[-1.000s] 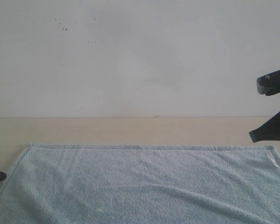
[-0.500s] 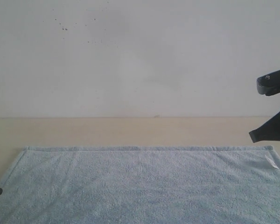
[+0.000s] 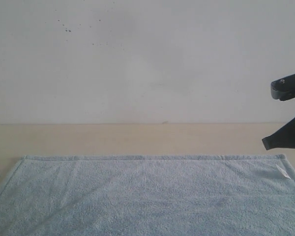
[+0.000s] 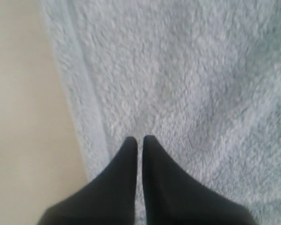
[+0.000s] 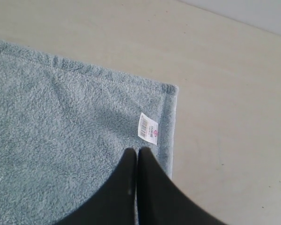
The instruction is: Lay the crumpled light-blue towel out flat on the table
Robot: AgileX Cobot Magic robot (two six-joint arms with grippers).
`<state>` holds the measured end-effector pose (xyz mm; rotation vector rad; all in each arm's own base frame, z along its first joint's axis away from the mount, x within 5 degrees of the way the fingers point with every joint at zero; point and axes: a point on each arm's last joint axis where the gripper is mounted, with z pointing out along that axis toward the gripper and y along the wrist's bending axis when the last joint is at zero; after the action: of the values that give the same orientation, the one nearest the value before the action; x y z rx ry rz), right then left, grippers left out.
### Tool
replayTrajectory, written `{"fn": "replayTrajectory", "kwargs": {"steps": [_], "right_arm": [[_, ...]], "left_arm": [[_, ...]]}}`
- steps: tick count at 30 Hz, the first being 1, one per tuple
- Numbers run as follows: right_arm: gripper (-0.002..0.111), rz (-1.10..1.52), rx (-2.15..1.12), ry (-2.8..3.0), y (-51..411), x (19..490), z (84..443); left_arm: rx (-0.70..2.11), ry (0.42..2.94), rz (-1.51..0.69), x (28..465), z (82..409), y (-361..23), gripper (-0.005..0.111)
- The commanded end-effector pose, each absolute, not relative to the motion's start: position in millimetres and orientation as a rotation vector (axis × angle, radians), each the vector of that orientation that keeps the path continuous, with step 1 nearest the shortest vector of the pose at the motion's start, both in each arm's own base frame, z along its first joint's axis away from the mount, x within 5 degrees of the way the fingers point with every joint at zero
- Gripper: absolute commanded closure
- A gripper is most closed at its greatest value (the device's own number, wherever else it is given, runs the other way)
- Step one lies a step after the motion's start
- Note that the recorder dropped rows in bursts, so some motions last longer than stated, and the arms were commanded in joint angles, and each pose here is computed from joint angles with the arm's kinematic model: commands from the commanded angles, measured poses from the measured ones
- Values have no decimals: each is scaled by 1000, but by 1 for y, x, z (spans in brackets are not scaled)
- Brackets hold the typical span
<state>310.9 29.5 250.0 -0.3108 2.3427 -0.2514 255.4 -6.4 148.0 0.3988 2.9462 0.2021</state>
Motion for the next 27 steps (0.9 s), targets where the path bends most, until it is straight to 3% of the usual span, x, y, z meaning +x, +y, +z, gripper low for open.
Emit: {"fn": "replayTrajectory", "kwargs": {"steps": [1,8,13,20,23,27], "right_arm": [[108,-241,-289,2338,29,311,253],[108,-207,-268,2233,29,301,280],[108,-120,-213,2104,31,282,313],[108,37,-167,1802,33,237,355],[108,48,-151,1742,28,205,360],[108,62,-137,1682,22,161,349]], "left_arm": [[307,2837,150,262,170,-10,103],[237,2552,25,256,230,-17,103],[203,2327,-10,231,280,-18,103],[184,2097,-15,191,325,-16,103],[182,2006,-12,171,336,-15,103],[171,1986,-21,149,317,-13,103]]}}
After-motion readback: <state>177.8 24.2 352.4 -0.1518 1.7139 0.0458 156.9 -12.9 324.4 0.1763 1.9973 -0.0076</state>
